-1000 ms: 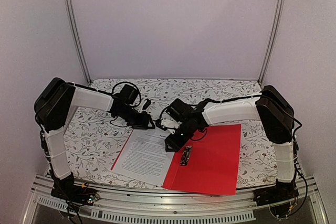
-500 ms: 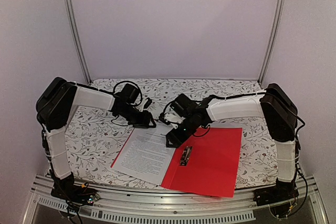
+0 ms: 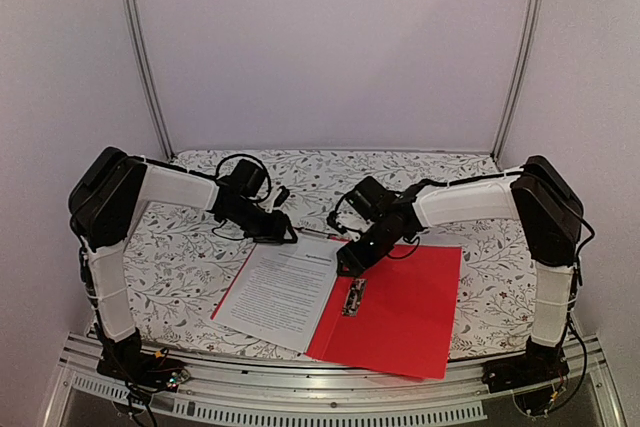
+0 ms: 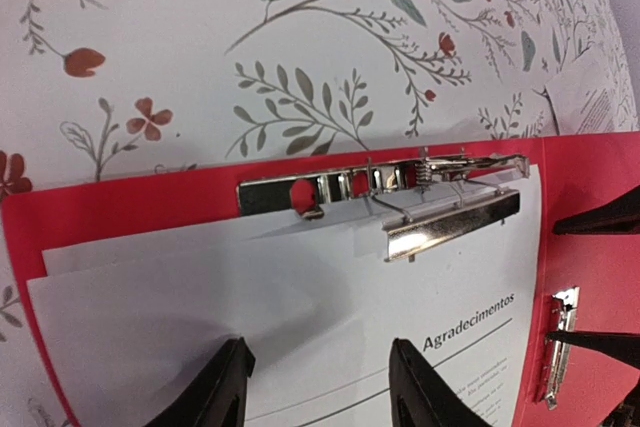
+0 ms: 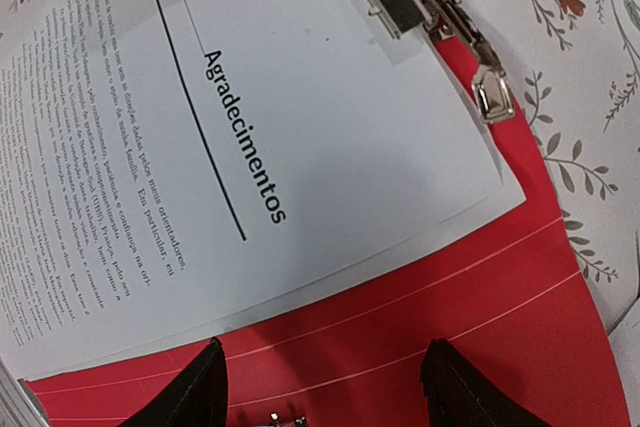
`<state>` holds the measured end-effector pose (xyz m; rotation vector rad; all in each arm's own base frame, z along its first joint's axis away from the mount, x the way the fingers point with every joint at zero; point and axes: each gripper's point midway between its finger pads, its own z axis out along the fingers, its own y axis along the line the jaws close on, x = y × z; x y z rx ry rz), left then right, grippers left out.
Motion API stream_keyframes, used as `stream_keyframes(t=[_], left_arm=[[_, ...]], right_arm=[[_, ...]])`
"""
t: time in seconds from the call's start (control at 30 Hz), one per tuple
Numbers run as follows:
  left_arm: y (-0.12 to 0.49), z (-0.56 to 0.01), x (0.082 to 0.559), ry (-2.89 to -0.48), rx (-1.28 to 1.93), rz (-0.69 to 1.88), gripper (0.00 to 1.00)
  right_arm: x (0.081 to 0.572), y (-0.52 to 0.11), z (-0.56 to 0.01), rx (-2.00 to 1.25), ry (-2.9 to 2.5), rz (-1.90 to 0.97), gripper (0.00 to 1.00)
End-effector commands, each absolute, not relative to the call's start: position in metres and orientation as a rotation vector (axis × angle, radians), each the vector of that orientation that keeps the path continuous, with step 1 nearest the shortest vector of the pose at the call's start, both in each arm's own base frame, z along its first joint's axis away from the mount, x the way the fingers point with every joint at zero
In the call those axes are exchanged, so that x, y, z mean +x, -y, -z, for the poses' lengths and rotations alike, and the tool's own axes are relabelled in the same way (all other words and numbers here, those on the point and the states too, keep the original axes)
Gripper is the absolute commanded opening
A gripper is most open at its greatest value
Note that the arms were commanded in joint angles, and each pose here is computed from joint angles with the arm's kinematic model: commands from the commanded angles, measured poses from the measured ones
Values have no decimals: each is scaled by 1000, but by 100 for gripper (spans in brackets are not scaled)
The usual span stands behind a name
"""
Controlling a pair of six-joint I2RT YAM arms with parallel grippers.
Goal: Put the files into the folder
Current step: Adjust the file in the folder.
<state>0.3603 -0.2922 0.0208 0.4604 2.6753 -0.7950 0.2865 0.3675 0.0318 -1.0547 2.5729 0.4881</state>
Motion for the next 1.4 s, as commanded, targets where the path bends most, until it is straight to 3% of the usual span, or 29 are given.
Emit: stream_keyframes(t=[0.0,0.5,1.37], left_arm=[[294,-15,361,-2686,462,781,49],[300,-15,367,-2684,450,800,49],[317,-29,368,-2637,420,911,49]], right_arm=[[285,-353,-12,-1045,-2625,-420,66],[264,-335,27,-1314,-2669,-341,55],[267,-331,31,-1355,-2671,-310,53]])
